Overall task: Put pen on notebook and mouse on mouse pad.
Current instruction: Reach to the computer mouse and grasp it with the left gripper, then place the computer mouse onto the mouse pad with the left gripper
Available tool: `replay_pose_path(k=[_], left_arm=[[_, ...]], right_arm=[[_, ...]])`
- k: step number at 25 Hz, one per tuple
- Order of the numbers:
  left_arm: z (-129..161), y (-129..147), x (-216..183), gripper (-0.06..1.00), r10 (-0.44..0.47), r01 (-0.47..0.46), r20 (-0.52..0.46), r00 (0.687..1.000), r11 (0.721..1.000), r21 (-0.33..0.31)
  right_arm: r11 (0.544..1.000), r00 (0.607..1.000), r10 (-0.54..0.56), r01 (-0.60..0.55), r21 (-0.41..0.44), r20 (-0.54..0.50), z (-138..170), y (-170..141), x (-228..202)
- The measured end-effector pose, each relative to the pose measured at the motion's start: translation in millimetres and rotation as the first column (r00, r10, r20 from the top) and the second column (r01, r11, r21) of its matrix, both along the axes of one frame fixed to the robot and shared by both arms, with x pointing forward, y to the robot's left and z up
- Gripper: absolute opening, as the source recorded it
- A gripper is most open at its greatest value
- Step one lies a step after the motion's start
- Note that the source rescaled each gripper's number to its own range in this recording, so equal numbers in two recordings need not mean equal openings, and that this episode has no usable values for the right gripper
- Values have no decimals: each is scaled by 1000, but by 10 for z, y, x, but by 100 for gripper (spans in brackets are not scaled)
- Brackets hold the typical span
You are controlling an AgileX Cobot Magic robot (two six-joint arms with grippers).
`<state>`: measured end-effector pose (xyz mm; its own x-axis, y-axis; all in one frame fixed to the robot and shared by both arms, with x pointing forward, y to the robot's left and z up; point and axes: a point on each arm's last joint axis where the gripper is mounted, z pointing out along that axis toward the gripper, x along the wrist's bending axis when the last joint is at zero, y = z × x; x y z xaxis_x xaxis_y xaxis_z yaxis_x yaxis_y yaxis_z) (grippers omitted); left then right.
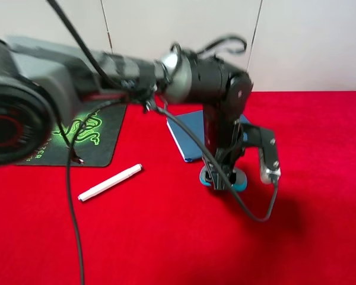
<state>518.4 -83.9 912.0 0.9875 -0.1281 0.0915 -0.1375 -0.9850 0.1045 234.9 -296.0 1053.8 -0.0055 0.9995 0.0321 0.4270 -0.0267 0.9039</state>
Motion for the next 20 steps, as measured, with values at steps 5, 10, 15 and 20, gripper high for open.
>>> replay_pose_path(k=[5, 10, 15, 20], left_arm=[[418, 112, -39, 53, 74, -74, 23, 997, 997, 16], [761, 269, -57, 53, 182, -187, 82, 980, 981, 56], [978, 459, -4, 53, 262, -274, 118, 958, 957, 92], [1107, 778, 294, 53, 384, -394, 135, 914, 917, 62]], right_arm=[[1000, 1000, 0, 0, 0, 0, 0, 0, 0], [1000, 1000, 0, 0, 0, 0, 0, 0, 0], [1000, 1000, 0, 0, 0, 0, 0, 0, 0], [1000, 1000, 0, 0, 0, 0, 0, 0, 0]])
